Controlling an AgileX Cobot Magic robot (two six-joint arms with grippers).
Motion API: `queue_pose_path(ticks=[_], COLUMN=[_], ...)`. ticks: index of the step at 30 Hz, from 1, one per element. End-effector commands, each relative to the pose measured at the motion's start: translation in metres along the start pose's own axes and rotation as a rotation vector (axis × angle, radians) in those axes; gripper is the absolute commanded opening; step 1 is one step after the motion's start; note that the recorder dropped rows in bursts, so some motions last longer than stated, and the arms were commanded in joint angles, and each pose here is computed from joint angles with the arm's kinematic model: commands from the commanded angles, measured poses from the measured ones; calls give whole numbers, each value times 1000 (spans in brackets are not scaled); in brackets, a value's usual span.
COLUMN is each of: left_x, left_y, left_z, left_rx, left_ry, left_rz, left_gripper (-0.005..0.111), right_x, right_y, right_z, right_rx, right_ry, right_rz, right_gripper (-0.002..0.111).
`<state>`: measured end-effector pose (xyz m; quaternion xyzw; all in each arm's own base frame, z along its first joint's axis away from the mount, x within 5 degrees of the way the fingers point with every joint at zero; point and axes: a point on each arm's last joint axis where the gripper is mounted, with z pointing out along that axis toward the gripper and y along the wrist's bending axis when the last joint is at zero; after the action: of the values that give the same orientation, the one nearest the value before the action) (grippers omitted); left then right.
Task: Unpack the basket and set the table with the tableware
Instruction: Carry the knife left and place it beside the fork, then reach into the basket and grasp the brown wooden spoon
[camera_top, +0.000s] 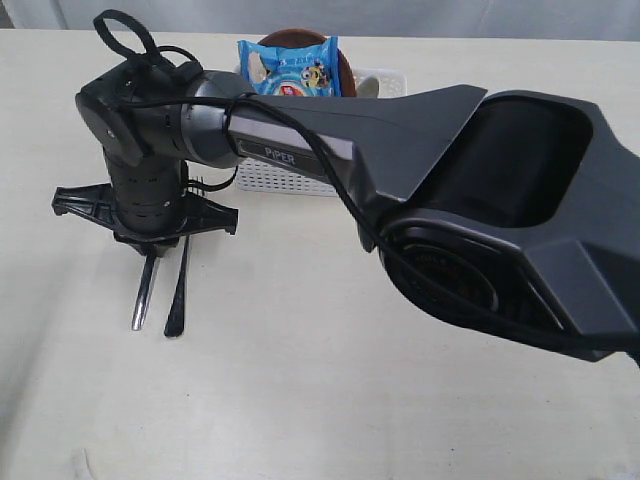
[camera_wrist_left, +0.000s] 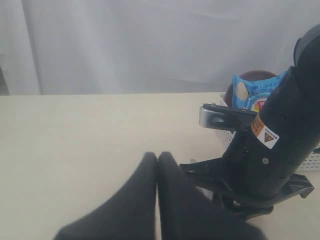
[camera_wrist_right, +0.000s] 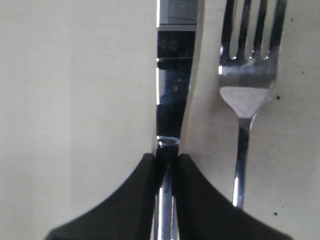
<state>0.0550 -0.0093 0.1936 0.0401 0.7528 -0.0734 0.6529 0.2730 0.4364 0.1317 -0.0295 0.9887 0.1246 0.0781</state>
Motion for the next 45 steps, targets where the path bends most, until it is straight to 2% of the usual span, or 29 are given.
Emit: queue_pose_path(ticks=[1, 5, 7, 16, 20, 26, 32, 36, 37, 38, 41, 43, 45], left_x=[0, 0, 0, 0, 0, 0, 0, 0, 0, 0, 0, 0, 0], left_y=[0, 0, 0, 0, 0, 0, 0, 0, 0, 0, 0, 0, 0], left_z=[0, 0, 0, 0, 0, 0, 0, 0, 0, 0, 0, 0, 0], left_rx=[4, 4, 4, 4, 4, 4, 4, 4, 4, 4, 4, 4, 4], left_ry=[-11, -11, -11, -11, -11, -11, -11, -11, -11, -11, -11, -11, -11], left_rz=[-11, -11, -11, -11, -11, -11, -11, -10, -10, -10, -10, -10, -10], left_gripper=[0, 0, 0, 0, 0, 0, 0, 0, 0, 0, 0, 0, 0], right_x=[-5, -5, -6, -9, -14, -25, -54, -77, -91, -98, -127, -129, -130], right_y=[-1, 0, 0, 4, 12, 15, -23, -65, -85, -94, -122, -124, -122], right_z=[-4, -4, -4, -16, -45, -124, -180, -180, -176, -173, -158, -144, -128], right_rx=[0, -9, -17, -48, -113, -184, -88, 49, 90, 102, 98, 17, -20], right_ry=[-14, -20, -26, -50, -110, -260, -322, -208, -165, -158, -181, -137, -122], right_rz=[5, 5, 5, -21, -144, -404, -614, -760, -773, -769, -741, -801, -894], right_gripper=[6, 28, 33, 33, 33, 33, 33, 33, 33, 33, 33, 33, 40])
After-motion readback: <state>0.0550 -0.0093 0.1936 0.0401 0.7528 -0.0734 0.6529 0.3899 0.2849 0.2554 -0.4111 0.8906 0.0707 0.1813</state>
